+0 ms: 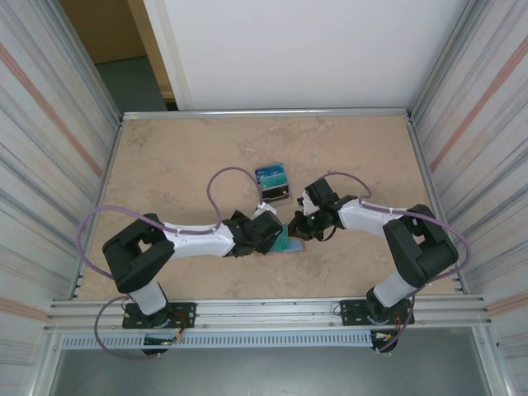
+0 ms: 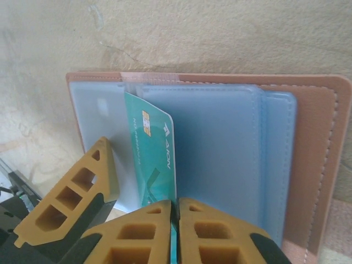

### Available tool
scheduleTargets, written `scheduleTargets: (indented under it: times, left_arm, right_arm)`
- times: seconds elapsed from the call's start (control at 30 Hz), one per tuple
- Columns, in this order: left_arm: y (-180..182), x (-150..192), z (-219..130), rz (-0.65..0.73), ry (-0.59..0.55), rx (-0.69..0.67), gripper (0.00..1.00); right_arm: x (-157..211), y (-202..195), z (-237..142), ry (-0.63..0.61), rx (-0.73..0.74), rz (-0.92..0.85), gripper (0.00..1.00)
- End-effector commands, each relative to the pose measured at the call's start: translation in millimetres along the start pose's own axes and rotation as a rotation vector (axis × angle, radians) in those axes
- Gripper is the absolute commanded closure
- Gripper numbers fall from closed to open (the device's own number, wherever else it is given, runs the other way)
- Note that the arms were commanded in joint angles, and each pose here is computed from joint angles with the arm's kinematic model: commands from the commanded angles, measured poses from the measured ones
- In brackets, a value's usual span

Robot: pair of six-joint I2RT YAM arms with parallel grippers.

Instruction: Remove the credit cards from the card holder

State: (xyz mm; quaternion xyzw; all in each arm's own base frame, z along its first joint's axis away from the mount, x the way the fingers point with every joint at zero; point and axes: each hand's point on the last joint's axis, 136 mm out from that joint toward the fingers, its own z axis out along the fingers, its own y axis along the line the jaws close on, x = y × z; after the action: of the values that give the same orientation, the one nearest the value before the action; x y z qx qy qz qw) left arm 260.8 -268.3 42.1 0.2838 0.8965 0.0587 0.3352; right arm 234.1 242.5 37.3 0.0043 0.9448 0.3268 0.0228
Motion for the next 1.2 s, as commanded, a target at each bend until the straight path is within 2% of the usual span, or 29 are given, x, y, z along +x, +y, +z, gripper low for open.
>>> scheduleTargets:
  times: [0.0, 0.17, 0.4, 1.17]
  left_arm:
    - [-2.8, 7.0, 4.3, 0.021, 0.034, -0.008, 0.01]
    - [-2.7, 9.9, 4.9, 0.016, 0.040, -0.007, 0.01]
    - [-4.6, 9.1, 4.7, 0.007, 0.039, 0.003, 0.01]
    - [5.8, -3.0, -7.3, -0.022, -0.017, -0.016, 0.01]
  right_arm:
    - [-1.8, 12.4, -3.5, -0.005, -0.069, -0.003, 0.86]
    - [-4.4, 18.0, -3.1, -0.010, -0.095, -0.005, 0.79]
    - [-2.9, 18.0, 4.5, 0.000, -0.105, 0.004, 0.78]
    - [-4.7, 4.5, 6.1, -0.038, 0.053, -0.032, 0.96]
